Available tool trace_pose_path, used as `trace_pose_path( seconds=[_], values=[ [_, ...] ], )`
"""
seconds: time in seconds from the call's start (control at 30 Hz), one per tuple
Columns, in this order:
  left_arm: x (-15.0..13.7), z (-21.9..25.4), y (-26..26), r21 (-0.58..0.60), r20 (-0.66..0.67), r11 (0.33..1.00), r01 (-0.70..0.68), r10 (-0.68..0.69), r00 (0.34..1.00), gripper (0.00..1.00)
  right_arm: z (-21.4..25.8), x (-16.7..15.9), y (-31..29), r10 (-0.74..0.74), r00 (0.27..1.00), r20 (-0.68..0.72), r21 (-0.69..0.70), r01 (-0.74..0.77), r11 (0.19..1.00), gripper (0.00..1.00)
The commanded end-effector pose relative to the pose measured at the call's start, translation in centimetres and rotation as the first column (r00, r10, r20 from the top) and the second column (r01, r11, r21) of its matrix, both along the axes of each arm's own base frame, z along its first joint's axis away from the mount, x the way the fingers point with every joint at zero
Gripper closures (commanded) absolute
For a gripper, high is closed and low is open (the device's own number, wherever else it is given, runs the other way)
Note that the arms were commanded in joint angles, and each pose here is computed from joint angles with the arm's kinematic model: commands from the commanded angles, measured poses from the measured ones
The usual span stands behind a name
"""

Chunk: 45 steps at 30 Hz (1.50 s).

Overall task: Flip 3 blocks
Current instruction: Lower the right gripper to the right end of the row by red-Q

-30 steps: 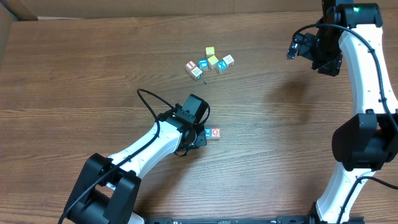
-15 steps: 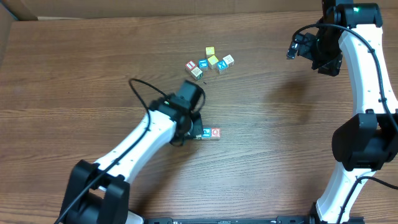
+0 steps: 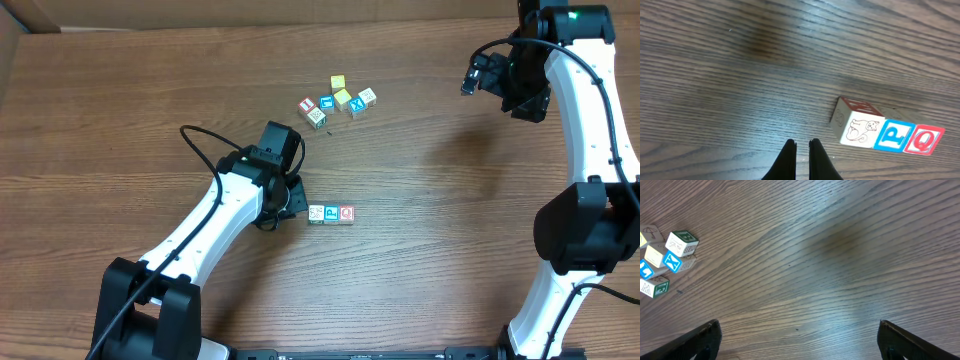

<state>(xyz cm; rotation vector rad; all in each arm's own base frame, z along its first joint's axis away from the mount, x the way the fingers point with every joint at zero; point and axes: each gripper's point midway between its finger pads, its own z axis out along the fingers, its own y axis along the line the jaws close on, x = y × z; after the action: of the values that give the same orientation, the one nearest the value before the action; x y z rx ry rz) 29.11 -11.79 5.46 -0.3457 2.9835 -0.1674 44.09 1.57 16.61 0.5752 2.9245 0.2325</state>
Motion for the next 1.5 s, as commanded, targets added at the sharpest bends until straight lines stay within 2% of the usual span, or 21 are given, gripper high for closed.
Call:
trace_pose_path(
  seconds=[0.0, 0.3, 0.47, 0.6, 0.63, 0.67, 0.7, 0.73, 0.9, 1.17, 1.37, 1.47],
  values=[
    [0.1, -0.1, 0.4, 0.020, 0.012, 1.000, 0.022, -0.022, 1.000, 0.96, 1.7, 0.3, 0.0, 0.002, 0.999, 0.049, 0.001, -0.002, 1.000, 0.00],
    [0.2, 0.0, 0.3, 0.019, 0.021, 0.999, 0.044, -0.045, 0.999, 0.96, 1.7, 0.4, 0.0, 0.002, 0.999, 0.055, 0.004, -0.003, 1.000, 0.00],
    [0.3, 0.0, -0.4, -0.017, 0.020, 0.998, 0.054, -0.054, 0.998, 0.96, 2.3, 2.3, 0.1, -0.001, 0.991, 0.133, 0.010, 0.000, 1.000, 0.00],
    [0.5, 0.1, -0.5, -0.021, 0.032, 0.998, 0.053, -0.052, 0.998, 0.96, 2.4, 0.8, 2.7, 0.006, 0.997, 0.072, 0.164, -0.018, 0.986, 0.00],
    [0.5, 0.1, -0.5, -0.020, 0.031, 0.998, 0.053, -0.052, 0.998, 0.96, 2.5, 0.4, 3.3, 0.014, 0.998, 0.059, 0.199, -0.025, 0.980, 0.03],
    [0.5, 0.1, -0.4, -0.017, 0.032, 0.999, 0.052, -0.052, 0.998, 0.96, 2.5, -0.1, 3.5, 0.031, 0.998, 0.046, 0.210, -0.040, 0.977, 0.35],
    [0.5, 0.1, -0.4, -0.016, 0.031, 0.999, 0.052, -0.051, 0.998, 0.96, 2.4, -0.6, 3.6, 0.052, 0.998, 0.028, 0.208, -0.056, 0.977, 0.91],
    [0.5, 0.1, -0.4, -0.015, 0.030, 0.999, 0.052, -0.052, 0.998, 0.96, 2.2, -1.3, 3.6, 0.060, 0.998, 0.001, 0.200, -0.059, 0.978, 0.96],
    [0.3, 0.0, -0.1, -0.002, 0.024, 0.999, 0.050, -0.050, 0.998, 0.96, 1.2, -5.2, 3.6, 0.106, 0.982, -0.159, 0.079, -0.094, 0.992, 0.96],
    [0.2, -0.1, 1.2, 0.070, 0.020, 0.997, 0.039, -0.040, 0.999, 0.96, -1.9, -9.7, 9.2, 0.251, 0.921, -0.298, 0.086, -0.236, 0.968, 0.96],
    [0.0, -0.1, 1.8, 0.097, 0.012, 0.995, 0.031, -0.033, 0.999, 0.96, -5.7, -12.9, 11.9, 0.261, 0.918, -0.298, 0.077, -0.249, 0.965, 0.96],
    [-0.1, -0.2, 1.5, 0.080, 0.006, 0.996, 0.036, -0.036, 0.999, 0.96, -7.6, -15.0, 13.7, 0.279, 0.929, -0.242, 0.117, -0.258, 0.959, 0.96]
  ],
)
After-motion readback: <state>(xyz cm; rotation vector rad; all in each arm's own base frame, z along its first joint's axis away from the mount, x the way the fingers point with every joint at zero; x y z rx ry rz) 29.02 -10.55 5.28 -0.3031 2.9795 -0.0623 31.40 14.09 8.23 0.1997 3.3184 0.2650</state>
